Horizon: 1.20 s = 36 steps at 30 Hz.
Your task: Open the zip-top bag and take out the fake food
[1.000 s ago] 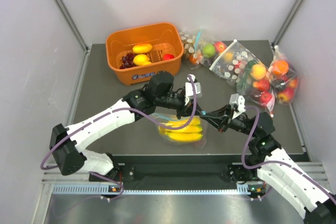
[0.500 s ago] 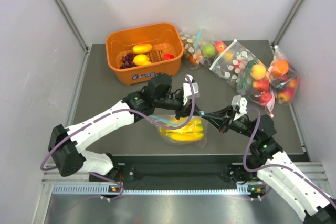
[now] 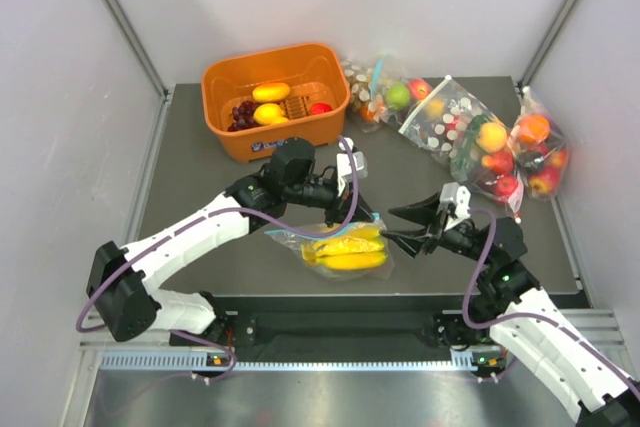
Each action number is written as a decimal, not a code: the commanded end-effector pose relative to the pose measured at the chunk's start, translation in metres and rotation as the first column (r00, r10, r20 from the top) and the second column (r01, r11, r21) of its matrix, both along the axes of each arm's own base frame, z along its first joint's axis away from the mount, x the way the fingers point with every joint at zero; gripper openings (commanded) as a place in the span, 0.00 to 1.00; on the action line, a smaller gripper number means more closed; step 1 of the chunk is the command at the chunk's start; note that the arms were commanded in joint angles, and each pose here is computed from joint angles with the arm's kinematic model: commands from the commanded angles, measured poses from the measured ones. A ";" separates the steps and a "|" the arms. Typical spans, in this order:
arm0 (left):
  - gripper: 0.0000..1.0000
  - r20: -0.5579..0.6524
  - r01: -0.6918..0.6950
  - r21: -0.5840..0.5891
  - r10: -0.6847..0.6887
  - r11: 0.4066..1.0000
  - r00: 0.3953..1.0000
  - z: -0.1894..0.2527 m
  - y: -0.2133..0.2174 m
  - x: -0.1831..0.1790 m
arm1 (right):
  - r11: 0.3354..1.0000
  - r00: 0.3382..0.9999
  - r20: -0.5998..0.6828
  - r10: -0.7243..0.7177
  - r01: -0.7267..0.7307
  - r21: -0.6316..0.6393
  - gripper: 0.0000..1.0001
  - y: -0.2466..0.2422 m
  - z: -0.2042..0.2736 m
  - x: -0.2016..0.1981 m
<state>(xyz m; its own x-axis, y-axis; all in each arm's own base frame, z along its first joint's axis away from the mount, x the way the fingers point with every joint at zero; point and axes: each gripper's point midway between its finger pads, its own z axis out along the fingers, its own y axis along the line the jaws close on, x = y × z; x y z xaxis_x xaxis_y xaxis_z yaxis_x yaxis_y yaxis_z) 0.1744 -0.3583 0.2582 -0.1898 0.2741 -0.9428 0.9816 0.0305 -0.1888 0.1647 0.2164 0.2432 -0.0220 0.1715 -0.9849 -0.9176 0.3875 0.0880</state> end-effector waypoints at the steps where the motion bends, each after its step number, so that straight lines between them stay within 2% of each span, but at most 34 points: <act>1: 0.00 0.003 0.075 -0.075 -0.075 0.994 0.997 0.021 -0.006 -0.009 | 0.995 0.994 0.047 0.099 -0.098 -0.030 0.58 0.007 0.019 -0.011; 3: 0.00 0.001 0.091 -0.095 -0.091 0.991 0.996 0.027 -0.006 -0.014 | 0.988 0.990 0.009 0.141 -0.140 -0.058 0.64 0.012 0.013 -0.012; 11: 0.00 -0.002 0.150 -0.127 -0.152 0.980 0.988 0.036 -0.006 -0.024 | 0.984 0.985 -0.012 0.172 -0.172 -0.042 0.72 0.019 0.012 -0.009; 21: 0.00 -0.070 0.179 -0.130 -0.189 0.975 0.980 0.028 -0.012 -0.028 | 0.975 0.976 -0.009 0.219 -0.219 -0.023 0.72 0.032 0.016 -0.010; 25: 0.00 -0.078 0.169 -0.121 -0.179 0.978 0.981 0.024 -0.013 -0.027 | 0.974 0.974 0.003 0.228 -0.227 -0.017 0.69 0.038 0.019 -0.012; 28: 0.00 -0.079 0.165 -0.116 -0.175 0.979 0.981 0.022 -0.011 -0.027 | 0.975 0.975 0.007 0.221 -0.221 -0.017 0.52 0.042 0.020 -0.012; 29: 0.00 -0.079 0.163 -0.114 -0.172 0.980 0.982 0.021 -0.012 -0.026 | 0.977 0.977 0.006 0.215 -0.214 -0.018 0.41 0.043 0.019 -0.010; 31: 0.01 -0.082 0.160 -0.109 -0.169 0.981 0.982 0.020 -0.011 -0.027 | 0.981 0.981 0.011 0.196 -0.195 -0.019 0.27 0.043 0.018 -0.007; 32: 0.03 -0.083 0.158 -0.103 -0.167 0.982 0.982 0.019 -0.010 -0.027 | 0.982 0.982 0.014 0.189 -0.189 -0.018 0.10 0.042 0.018 -0.007; 33: 0.07 -0.086 0.148 -0.096 -0.156 0.984 0.984 0.017 -0.010 -0.025 | 0.983 0.983 0.019 0.183 -0.183 -0.014 0.04 0.042 0.018 -0.006; 34: 0.16 -0.085 0.140 -0.090 -0.148 0.986 0.985 0.016 -0.010 -0.024 | 0.985 0.985 0.023 0.173 -0.173 -0.011 0.00 0.041 0.019 -0.005; 35: 0.31 -0.088 0.134 -0.082 -0.141 0.988 0.986 0.015 -0.008 -0.024 | 0.986 0.986 0.023 0.167 -0.166 -0.011 0.00 0.040 0.017 -0.005; 36: 0.39 -0.084 0.129 -0.081 -0.135 0.988 0.987 0.015 -0.007 -0.024 | 0.987 0.986 0.028 0.163 -0.163 -0.009 0.00 0.039 0.018 -0.006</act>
